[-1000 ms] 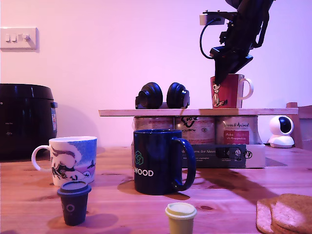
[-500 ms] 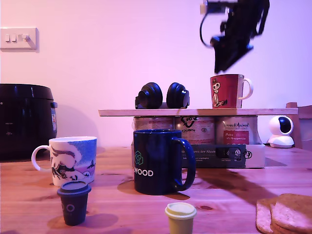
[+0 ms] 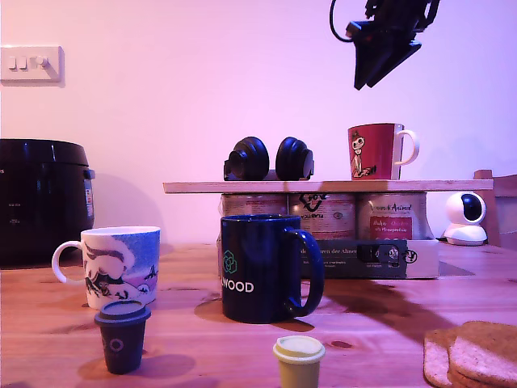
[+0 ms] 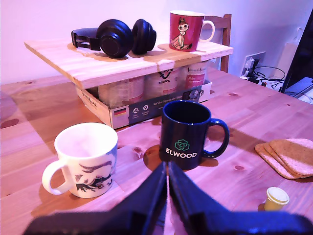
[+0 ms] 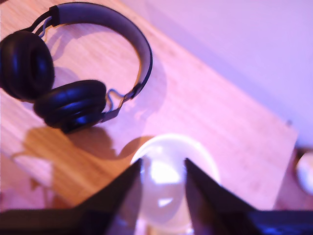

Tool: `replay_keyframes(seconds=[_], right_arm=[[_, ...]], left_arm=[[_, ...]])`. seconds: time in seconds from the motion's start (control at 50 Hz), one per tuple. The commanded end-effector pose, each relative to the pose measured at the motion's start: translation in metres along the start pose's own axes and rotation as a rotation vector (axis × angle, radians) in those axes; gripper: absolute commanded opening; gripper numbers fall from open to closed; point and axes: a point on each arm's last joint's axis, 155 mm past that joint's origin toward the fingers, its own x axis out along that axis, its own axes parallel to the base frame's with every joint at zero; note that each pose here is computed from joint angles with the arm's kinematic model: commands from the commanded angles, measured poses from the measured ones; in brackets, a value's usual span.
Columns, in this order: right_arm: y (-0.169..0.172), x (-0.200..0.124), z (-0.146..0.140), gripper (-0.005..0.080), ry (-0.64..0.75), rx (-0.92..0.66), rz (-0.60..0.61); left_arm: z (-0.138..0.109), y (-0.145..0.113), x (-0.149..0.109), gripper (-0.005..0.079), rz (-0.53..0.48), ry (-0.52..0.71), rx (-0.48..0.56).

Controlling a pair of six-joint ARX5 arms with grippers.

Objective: Pick up the red coffee cup and place it on the shelf behind you

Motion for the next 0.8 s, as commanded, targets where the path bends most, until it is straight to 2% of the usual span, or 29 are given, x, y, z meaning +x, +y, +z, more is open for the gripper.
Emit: replay_keyframes(seconds=[0.0, 0.04, 0.28, 0.52, 0.78], right_arm=[[0.003, 0.001, -0.002, 0.0036, 0.01, 0.057, 0.014], [0.006, 0.001, -0.004, -0.0017, 0.018, 0.094, 0.031], [0.019, 0.0, 0.008, -0.0011, -0.031, 0.195, 0.108], [0.014, 0.0, 0.026, -0.0011, -0.101, 0.207, 0.085], [-0.004, -0.007, 0.046, -0.0011, -0.18, 0.208, 0.0]], left_arm=[[-0.005, 0.0, 0.002, -0.002, -0.005, 0.008, 0.003], [-0.005, 0.0, 0.002, -0.002, -0.005, 0.008, 0.003], [-0.005, 0.001, 0.002, -0.002, -0.003, 0.008, 0.003], [-0.005, 0.003, 0.002, -0.002, 0.011, 0.008, 0.01], [-0.005, 0.003, 0.002, -0.002, 0.012, 0.01, 0.009]])
